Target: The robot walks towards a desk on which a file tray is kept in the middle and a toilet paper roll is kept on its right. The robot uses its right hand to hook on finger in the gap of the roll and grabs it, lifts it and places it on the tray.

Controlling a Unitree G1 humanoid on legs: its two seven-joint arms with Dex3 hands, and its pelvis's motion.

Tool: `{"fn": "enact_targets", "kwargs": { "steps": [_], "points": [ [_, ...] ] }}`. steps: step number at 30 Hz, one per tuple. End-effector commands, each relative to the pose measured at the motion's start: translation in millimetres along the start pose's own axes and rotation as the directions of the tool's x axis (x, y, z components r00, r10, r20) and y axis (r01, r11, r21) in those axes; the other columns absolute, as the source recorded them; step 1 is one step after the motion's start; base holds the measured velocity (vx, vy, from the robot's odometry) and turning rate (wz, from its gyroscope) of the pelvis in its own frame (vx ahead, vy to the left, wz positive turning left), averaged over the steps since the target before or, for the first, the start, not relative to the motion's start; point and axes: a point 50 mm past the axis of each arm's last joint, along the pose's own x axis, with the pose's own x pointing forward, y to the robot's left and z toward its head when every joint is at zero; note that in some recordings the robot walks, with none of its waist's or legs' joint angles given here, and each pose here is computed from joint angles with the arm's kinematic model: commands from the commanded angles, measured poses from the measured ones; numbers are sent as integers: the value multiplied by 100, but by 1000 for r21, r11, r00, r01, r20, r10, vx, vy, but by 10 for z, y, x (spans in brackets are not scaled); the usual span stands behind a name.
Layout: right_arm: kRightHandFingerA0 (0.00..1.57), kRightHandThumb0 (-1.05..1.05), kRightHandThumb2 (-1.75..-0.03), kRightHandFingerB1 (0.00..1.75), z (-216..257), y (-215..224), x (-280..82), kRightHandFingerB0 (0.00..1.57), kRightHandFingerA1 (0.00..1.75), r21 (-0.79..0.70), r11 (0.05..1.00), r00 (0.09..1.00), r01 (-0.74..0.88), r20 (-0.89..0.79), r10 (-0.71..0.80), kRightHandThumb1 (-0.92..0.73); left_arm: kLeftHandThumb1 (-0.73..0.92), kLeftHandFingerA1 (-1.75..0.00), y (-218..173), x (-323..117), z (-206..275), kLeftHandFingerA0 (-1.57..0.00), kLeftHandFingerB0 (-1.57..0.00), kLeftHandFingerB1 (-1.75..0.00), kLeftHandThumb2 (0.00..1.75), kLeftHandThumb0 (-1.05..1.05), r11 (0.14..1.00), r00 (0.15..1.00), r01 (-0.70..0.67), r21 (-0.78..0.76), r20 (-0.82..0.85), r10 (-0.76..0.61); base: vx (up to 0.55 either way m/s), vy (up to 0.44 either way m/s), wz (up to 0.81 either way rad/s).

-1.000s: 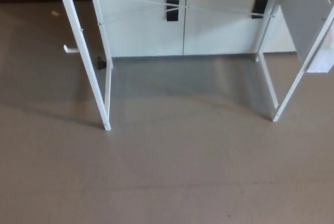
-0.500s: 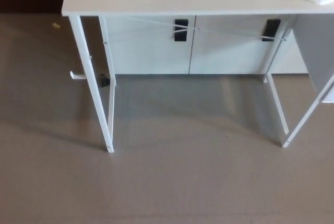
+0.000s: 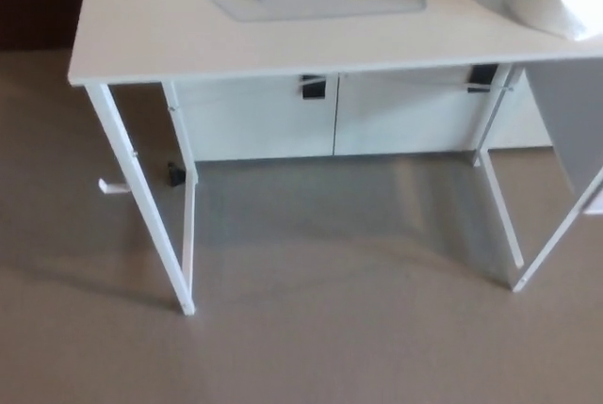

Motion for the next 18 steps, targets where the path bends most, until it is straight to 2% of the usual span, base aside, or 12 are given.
{"fn": "enact_targets", "kwargs": {
  "steps": [1,10,18],
  "points": [
    [32,-75,-90,40,-17,-27,-4,8,57,-3,1000,1000,8,-8,-8,-55,73,-70,92,-19,26,-30,-44,-62,63,-70,1000,1000,-21,16,13,21,365,269,-16],
    [32,-75,-90,40,7,-39,-1,8,57,-4,1000,1000,11,-3,-11,-55,73,-70,91,-18,28,-30,-44,-62,63,-70,1000,1000,-23,11,15,23,174,52,6],
    [32,-75,-90,40,14,-51,-1,8,57,-5,1000,1000,13,-2,-13,-55,73,-70,83,-14,27,-30,-44,-62,63,-70,1000,1000,-22,9,14,22,203,-200,8]
  ]
}}
